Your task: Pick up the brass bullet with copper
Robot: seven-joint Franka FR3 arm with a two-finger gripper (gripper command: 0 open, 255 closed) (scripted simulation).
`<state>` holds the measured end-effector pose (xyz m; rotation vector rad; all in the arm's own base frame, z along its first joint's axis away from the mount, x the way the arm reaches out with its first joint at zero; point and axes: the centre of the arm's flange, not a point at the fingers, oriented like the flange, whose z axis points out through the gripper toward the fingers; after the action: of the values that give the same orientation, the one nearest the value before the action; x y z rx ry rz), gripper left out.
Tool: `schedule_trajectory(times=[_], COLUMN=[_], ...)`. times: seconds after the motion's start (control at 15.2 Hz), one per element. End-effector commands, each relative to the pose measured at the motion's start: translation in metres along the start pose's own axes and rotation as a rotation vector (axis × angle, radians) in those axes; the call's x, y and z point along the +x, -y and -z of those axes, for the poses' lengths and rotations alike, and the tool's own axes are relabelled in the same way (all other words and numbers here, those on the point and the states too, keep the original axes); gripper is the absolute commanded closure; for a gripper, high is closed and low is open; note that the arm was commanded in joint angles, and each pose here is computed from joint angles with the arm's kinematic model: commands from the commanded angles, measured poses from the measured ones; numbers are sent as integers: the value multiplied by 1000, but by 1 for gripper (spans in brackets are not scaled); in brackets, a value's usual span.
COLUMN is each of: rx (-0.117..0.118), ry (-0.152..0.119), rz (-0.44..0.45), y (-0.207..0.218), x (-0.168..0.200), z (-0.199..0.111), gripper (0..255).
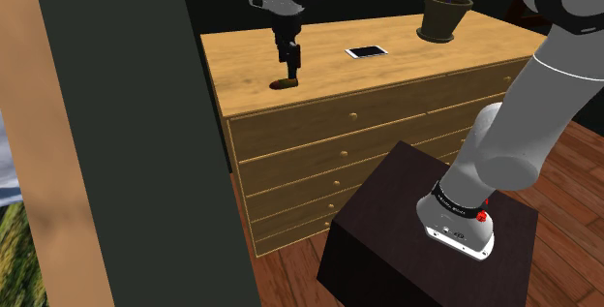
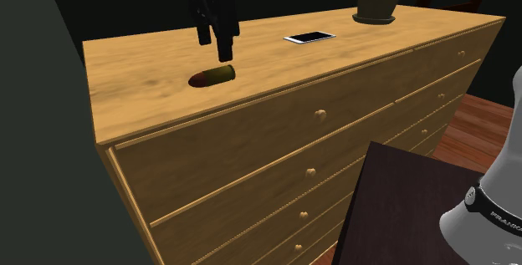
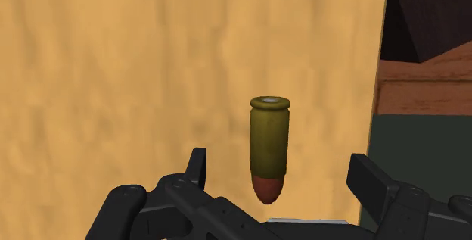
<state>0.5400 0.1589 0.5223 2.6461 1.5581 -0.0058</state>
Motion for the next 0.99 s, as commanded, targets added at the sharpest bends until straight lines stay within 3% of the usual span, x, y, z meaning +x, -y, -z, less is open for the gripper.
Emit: schedule_trajectory(times=[0.0, 0.59, 0.66, 0.92], rx=[-4, -4, -4, -4], ry=[2, 2, 2, 2], rz=[48, 48, 48, 48], y=[0, 2, 3, 3], x=[12, 13, 14, 14], z=[-12, -47, -46, -47], gripper=[0, 0, 255, 255])
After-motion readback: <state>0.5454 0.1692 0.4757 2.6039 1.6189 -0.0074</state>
